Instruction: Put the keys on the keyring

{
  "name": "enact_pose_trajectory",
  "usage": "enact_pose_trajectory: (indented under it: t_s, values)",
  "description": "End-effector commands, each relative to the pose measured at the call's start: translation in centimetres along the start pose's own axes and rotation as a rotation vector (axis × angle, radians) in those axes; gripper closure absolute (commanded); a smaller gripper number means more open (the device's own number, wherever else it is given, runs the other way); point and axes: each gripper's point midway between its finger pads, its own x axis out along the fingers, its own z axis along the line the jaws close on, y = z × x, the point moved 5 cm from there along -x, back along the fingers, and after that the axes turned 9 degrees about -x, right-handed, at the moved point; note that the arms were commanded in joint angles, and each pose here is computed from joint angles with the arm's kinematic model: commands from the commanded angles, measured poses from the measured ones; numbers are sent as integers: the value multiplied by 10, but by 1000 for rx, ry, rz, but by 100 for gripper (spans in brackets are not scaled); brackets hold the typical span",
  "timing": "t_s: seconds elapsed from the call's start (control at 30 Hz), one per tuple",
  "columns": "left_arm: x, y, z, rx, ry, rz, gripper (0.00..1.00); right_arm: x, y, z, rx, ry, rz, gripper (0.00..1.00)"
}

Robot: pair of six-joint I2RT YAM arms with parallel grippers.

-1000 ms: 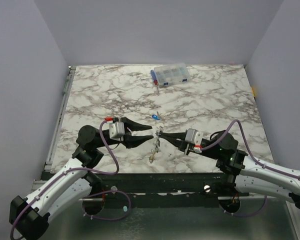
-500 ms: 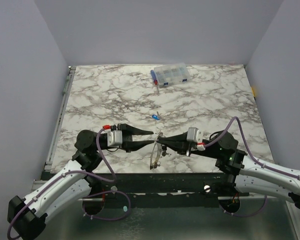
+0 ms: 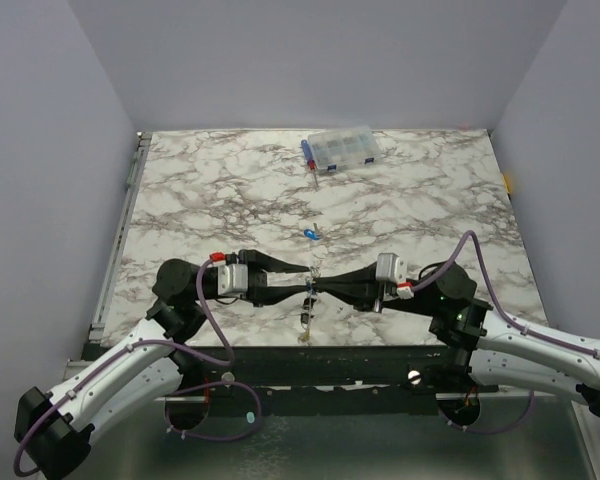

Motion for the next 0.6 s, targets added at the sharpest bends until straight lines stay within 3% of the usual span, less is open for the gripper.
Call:
enact_pose_trajectory:
  t_s: [0.0, 0.17, 0.33, 0.57]
  values:
    - [3, -1, -12, 8, 81, -4, 62, 8, -23, -7, -14, 9, -102, 99]
    - [4, -1, -15, 10, 94, -8, 68, 12, -21, -6, -8, -2, -103, 99]
    - [4, -4, -16, 17, 98, -14, 100, 11, -16, -4, 2, -7, -86, 99]
    - [5, -5, -17, -24, 110, -10, 100, 7, -3, 5, 17, -59, -8, 99]
